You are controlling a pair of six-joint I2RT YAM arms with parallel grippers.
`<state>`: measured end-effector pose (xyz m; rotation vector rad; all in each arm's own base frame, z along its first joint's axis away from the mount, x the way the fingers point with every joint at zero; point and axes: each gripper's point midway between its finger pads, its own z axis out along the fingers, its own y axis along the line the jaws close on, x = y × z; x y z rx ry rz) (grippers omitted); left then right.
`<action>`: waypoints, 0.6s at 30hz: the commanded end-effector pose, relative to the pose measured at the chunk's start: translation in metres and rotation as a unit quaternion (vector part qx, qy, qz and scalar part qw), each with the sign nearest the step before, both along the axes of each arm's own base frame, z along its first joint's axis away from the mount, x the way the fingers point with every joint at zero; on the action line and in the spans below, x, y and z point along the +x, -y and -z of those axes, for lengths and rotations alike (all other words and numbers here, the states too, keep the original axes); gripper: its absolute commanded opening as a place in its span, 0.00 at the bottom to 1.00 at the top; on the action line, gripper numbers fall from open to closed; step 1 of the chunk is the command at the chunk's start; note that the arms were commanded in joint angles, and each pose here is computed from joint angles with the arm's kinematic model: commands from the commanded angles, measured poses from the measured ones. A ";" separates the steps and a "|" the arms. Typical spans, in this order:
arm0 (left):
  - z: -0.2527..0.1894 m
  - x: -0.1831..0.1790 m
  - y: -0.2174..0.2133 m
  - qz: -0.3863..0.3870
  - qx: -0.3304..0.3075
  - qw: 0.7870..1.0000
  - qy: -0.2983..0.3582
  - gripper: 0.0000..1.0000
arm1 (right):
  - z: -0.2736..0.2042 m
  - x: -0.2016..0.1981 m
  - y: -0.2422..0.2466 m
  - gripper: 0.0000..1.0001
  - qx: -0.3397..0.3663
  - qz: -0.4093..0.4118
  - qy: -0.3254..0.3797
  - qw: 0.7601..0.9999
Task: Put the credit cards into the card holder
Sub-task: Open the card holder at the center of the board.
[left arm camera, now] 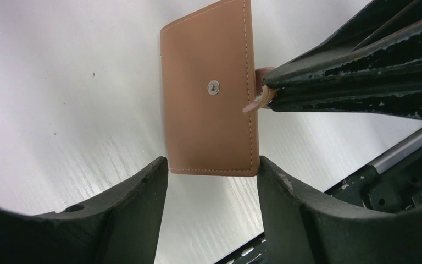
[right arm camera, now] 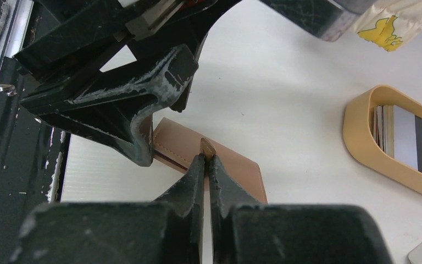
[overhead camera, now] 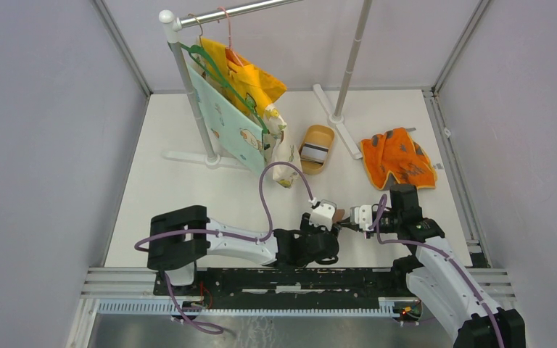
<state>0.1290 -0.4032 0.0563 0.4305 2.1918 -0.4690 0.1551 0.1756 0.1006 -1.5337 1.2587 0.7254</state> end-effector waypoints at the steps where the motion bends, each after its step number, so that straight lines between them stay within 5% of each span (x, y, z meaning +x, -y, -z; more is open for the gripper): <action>1: -0.029 0.002 0.013 0.012 -0.072 0.997 0.000 0.67 | -0.016 0.002 -0.005 0.00 0.022 -0.015 0.025 0.999; 15: -0.035 0.008 0.013 0.025 -0.097 0.995 -0.014 0.62 | -0.015 0.002 -0.005 0.00 0.020 -0.016 0.025 0.999; 18: -0.033 0.010 0.011 0.023 -0.096 0.995 -0.016 0.54 | -0.014 0.001 -0.005 0.00 0.020 -0.017 0.025 0.999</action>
